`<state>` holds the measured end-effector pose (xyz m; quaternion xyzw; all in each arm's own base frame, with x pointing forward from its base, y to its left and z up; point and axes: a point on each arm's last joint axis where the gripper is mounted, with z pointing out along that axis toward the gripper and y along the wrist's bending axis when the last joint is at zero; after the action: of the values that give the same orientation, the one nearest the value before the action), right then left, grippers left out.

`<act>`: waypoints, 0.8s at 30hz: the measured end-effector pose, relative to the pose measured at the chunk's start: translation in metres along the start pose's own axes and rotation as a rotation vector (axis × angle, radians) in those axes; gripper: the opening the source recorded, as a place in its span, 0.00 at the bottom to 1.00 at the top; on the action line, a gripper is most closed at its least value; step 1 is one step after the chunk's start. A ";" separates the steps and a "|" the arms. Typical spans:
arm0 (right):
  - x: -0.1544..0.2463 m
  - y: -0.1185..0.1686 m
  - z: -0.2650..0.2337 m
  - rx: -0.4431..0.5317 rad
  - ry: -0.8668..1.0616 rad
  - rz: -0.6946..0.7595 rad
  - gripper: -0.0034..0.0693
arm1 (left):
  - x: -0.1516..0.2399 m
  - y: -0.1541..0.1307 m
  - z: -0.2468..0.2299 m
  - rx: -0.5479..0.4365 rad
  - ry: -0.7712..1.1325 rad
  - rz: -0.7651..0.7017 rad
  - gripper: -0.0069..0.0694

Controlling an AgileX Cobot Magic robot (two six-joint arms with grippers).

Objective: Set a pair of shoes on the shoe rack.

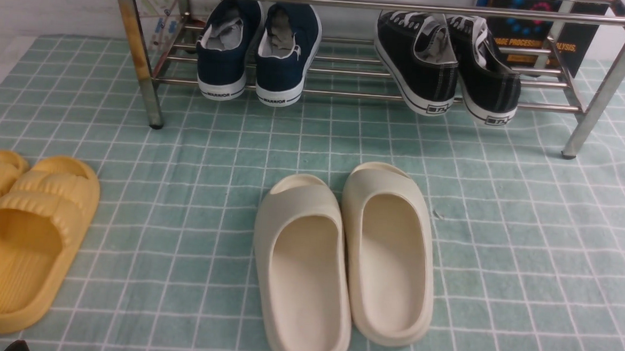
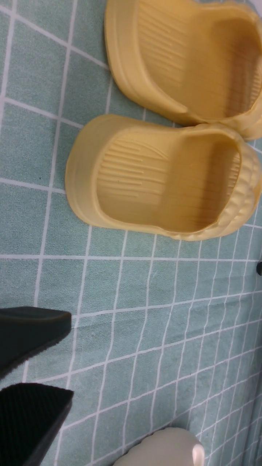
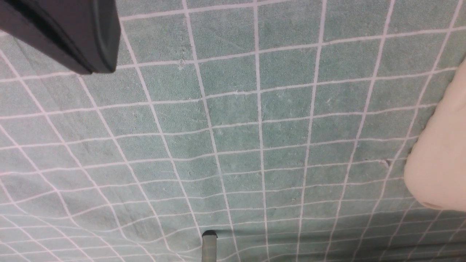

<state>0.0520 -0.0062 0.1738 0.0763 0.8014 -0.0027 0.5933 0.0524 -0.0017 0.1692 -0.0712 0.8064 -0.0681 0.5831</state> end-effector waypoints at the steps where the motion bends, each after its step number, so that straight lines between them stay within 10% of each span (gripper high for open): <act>1: 0.000 0.000 0.000 0.000 0.000 0.000 0.05 | 0.000 0.000 0.000 0.000 0.000 0.000 0.40; 24: 0.000 0.000 0.000 0.000 0.000 -0.001 0.07 | 0.000 0.000 0.000 0.000 0.000 0.000 0.40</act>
<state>0.0520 -0.0062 0.1738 0.0760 0.8014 -0.0031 0.5933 0.0524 -0.0017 0.1692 -0.0713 0.8064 -0.0682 0.5831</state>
